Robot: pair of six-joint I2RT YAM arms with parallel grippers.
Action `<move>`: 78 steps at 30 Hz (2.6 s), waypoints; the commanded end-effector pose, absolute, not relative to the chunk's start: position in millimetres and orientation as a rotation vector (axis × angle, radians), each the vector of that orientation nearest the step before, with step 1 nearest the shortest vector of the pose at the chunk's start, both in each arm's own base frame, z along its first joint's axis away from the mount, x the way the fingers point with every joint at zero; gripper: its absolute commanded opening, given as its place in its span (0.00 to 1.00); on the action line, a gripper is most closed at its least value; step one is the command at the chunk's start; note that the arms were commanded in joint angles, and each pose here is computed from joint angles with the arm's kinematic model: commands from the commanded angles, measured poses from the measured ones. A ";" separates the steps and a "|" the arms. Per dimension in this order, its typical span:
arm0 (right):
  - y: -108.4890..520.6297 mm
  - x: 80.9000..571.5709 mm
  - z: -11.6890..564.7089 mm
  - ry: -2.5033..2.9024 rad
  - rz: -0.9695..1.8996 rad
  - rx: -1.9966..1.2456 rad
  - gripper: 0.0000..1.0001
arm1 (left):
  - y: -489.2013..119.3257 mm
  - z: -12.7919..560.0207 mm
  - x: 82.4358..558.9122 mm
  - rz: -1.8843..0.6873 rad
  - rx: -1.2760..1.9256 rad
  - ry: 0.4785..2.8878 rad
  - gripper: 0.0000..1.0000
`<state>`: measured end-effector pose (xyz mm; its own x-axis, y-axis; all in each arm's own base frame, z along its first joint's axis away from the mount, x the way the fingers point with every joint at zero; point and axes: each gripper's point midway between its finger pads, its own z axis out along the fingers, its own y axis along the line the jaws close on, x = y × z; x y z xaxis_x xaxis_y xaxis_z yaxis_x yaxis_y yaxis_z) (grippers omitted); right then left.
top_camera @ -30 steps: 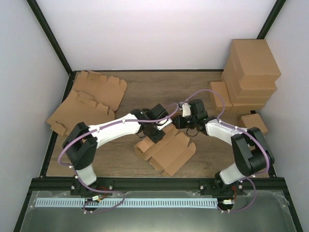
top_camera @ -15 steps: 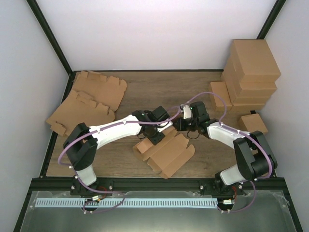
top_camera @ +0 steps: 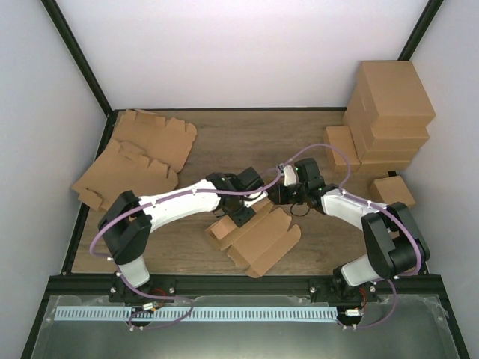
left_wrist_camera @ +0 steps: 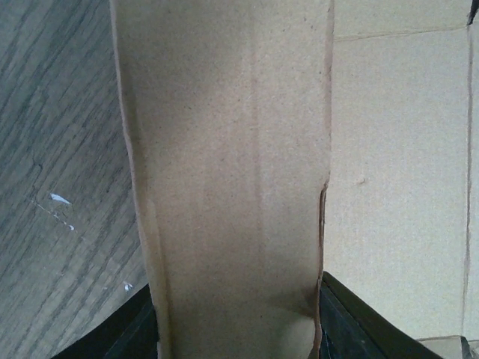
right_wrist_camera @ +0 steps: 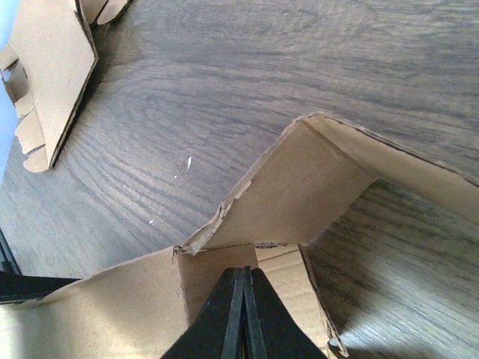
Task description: Fold the paper box
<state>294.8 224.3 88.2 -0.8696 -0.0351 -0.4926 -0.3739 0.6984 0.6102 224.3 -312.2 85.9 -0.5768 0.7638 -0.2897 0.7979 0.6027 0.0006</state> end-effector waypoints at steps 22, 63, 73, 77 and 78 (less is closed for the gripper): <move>191.1 302.2 56.5 2.540 0.713 -0.221 0.05 | -321.2 69.8 216.5 -0.157 1.319 2.554 0.47; 198.0 291.5 59.9 2.509 0.834 -0.266 0.04 | -328.9 60.1 214.0 -0.189 1.325 2.554 0.47; 211.5 273.7 64.3 2.494 0.972 -0.370 0.04 | -327.6 56.4 211.5 -0.189 1.331 2.568 0.47; 212.8 271.8 60.5 2.502 0.984 -0.388 0.04 | -328.1 56.5 211.3 -0.194 1.326 2.572 0.47; 212.7 272.2 60.0 2.504 0.979 -0.391 0.04 | -328.1 56.6 210.8 -0.195 1.326 2.573 0.47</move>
<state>276.7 205.1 59.7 -0.8775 -0.0680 -0.4748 -0.3607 0.7459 0.5599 223.2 -331.3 78.3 -0.5440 0.7701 -0.3332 0.8112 0.5842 0.0259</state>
